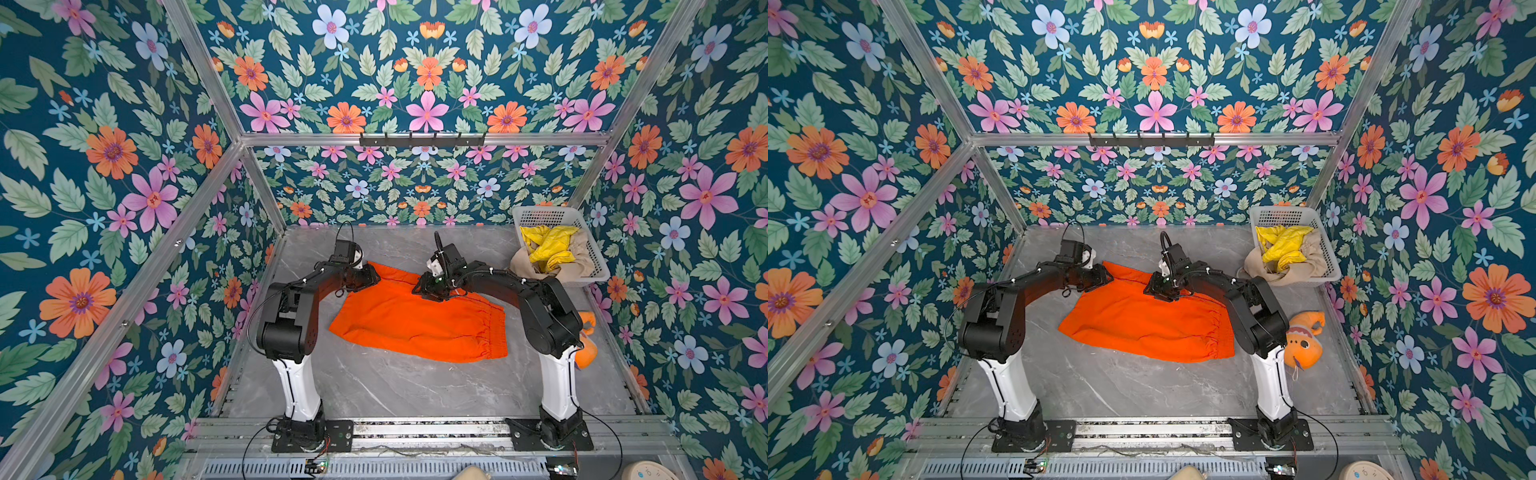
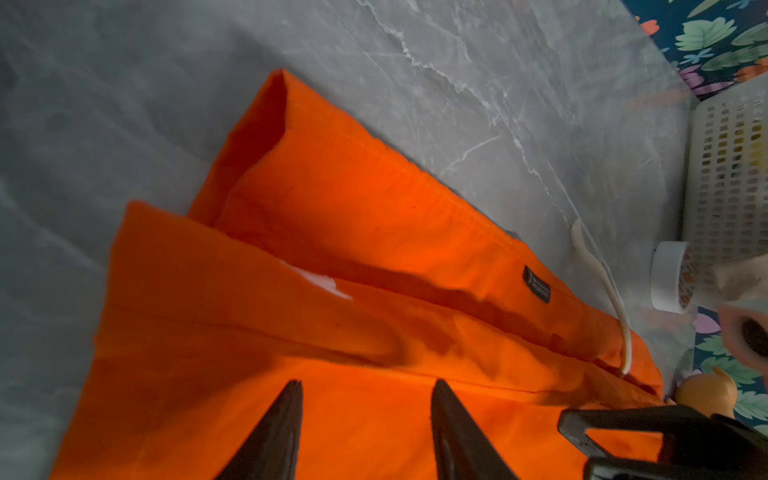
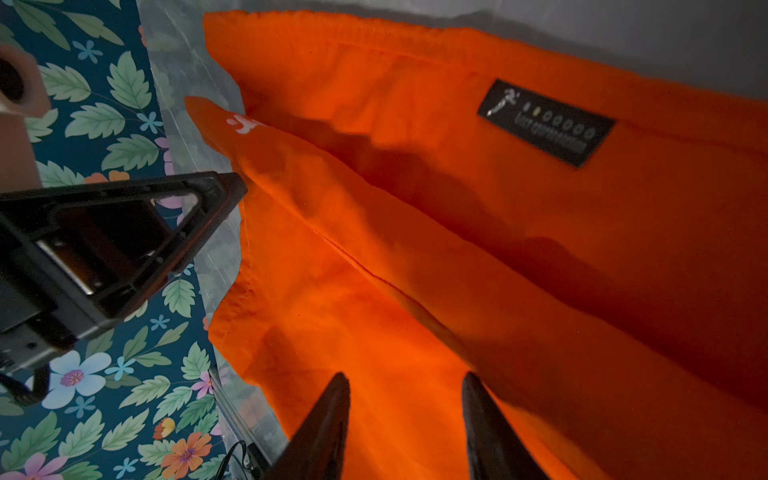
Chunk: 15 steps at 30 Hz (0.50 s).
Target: Fold and stack the shorts
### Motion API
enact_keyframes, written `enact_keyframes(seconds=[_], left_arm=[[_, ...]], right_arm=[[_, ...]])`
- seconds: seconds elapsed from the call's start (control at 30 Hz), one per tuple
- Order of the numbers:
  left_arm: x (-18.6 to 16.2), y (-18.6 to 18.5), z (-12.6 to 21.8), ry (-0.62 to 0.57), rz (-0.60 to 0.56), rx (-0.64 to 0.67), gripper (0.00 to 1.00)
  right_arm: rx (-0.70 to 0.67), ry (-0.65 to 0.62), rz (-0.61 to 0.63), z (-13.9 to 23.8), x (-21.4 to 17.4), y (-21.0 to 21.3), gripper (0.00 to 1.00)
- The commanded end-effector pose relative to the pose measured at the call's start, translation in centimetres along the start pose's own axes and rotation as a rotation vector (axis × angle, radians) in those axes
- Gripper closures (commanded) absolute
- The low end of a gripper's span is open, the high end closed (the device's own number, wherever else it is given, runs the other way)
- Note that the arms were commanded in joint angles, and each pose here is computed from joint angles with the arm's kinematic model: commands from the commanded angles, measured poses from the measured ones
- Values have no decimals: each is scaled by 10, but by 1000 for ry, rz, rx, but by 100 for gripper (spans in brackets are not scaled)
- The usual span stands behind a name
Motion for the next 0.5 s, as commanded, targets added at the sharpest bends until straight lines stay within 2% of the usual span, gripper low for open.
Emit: enact_keyframes(seconds=[0.0,0.33,0.47], left_arm=[[13,-1,-9,-31,-19,-9,47],[47,-3,-34,-118,-9,-45,46],[47,3,-49,-103,6,-42,46]], right_arm=[[-29,-47,-42,-2,15,-8,55],[-15,-113,-184,-7,47,-39,55],[27,-114,-176,-8,51,-33,55]])
Point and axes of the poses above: each gripper's point midway between its finger pads, its own z axis back along the fingers, its own y axis along the line the jaws close on, x = y × z, the point moved 7 cm from there along z, back along the fingers, and after that the axes turned 4 degrees about -z, right-handed, at the moved point
